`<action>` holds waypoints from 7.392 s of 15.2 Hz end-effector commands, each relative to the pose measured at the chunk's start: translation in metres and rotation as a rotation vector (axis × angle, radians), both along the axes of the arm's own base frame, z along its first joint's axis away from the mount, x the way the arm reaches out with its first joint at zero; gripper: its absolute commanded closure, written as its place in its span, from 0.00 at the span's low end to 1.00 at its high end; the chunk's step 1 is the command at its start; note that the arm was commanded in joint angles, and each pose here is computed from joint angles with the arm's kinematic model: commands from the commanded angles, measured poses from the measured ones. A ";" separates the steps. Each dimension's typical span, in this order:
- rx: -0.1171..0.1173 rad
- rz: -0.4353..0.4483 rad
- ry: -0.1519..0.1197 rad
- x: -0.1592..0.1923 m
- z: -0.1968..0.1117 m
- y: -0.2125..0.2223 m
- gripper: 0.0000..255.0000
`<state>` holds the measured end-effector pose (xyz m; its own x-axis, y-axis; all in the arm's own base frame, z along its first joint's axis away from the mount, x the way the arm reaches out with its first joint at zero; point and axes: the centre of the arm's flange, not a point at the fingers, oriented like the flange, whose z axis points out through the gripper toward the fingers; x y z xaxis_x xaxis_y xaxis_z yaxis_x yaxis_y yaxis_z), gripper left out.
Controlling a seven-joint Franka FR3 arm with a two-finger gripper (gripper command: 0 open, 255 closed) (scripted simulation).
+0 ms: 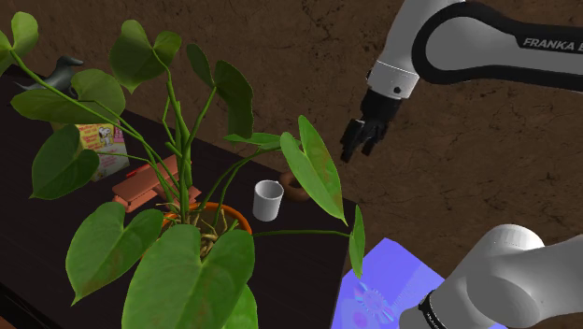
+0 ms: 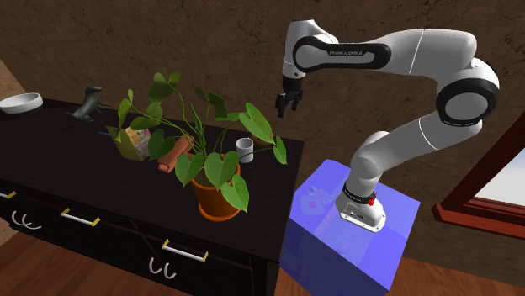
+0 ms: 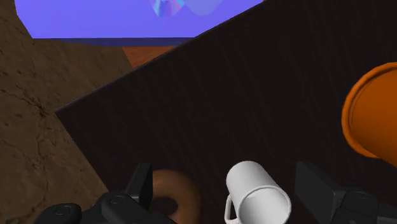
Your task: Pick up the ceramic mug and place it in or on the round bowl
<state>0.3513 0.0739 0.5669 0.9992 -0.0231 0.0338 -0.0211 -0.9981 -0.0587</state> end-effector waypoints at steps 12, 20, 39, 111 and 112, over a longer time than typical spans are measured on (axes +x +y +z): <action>-0.073 -0.054 0.033 0.109 -0.105 0.102 0.00; -0.118 -0.086 0.054 0.177 -0.173 0.159 0.00; -0.122 -0.089 0.056 0.183 -0.219 0.161 1.00; -0.122 -0.089 0.056 0.225 -0.168 -0.011 0.00; -0.122 -0.089 0.056 0.225 -0.168 -0.011 0.00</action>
